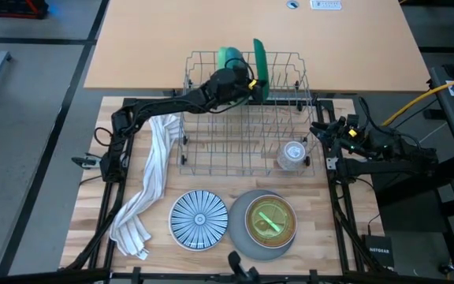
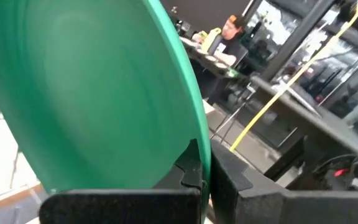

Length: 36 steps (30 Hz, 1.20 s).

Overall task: Sort dishes
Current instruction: Put the green plate into the dish rack

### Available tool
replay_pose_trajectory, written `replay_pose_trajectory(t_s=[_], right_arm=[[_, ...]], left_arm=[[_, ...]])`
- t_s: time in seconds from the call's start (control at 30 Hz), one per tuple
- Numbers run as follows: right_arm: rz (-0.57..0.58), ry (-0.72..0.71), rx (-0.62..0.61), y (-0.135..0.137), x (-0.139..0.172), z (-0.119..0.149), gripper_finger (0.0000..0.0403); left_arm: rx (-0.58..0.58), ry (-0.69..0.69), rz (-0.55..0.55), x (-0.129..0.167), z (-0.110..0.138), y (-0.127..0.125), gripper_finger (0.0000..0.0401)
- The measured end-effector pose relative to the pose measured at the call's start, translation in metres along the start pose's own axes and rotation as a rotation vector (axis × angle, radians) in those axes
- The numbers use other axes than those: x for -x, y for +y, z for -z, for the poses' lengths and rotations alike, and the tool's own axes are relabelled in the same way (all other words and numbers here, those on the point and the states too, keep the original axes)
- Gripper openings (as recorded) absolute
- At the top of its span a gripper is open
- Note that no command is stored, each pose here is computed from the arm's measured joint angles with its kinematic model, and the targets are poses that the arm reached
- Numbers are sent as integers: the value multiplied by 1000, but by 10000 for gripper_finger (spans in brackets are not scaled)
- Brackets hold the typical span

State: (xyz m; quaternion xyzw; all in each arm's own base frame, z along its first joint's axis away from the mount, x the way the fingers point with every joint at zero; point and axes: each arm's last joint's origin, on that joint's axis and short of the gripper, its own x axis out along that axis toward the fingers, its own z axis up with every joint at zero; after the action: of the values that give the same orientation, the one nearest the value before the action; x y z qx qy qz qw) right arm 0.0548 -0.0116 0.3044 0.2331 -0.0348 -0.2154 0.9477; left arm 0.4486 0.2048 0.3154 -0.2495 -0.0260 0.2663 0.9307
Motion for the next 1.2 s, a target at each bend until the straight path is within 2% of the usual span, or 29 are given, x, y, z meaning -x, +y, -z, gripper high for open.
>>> replay_pose_trajectory(t_s=[0.37, 0.87, 1.07, 1.2], right_arm=[[0, 0, 0, 0, 0, 0, 166], [0, 0, -13, 0, 0, 0, 166], [0, 0, -13, 0, 0, 0, 166], [0, 0, -13, 0, 0, 0, 166]], left_arm=[[-18, 39, -31, 0, 1, 7, 1], [8, 152, -188, 2, 14, 19, 51], [-4, 146, -185, 2, 13, 20, 66], [-53, 147, -178, 2, 12, 20, 70]])
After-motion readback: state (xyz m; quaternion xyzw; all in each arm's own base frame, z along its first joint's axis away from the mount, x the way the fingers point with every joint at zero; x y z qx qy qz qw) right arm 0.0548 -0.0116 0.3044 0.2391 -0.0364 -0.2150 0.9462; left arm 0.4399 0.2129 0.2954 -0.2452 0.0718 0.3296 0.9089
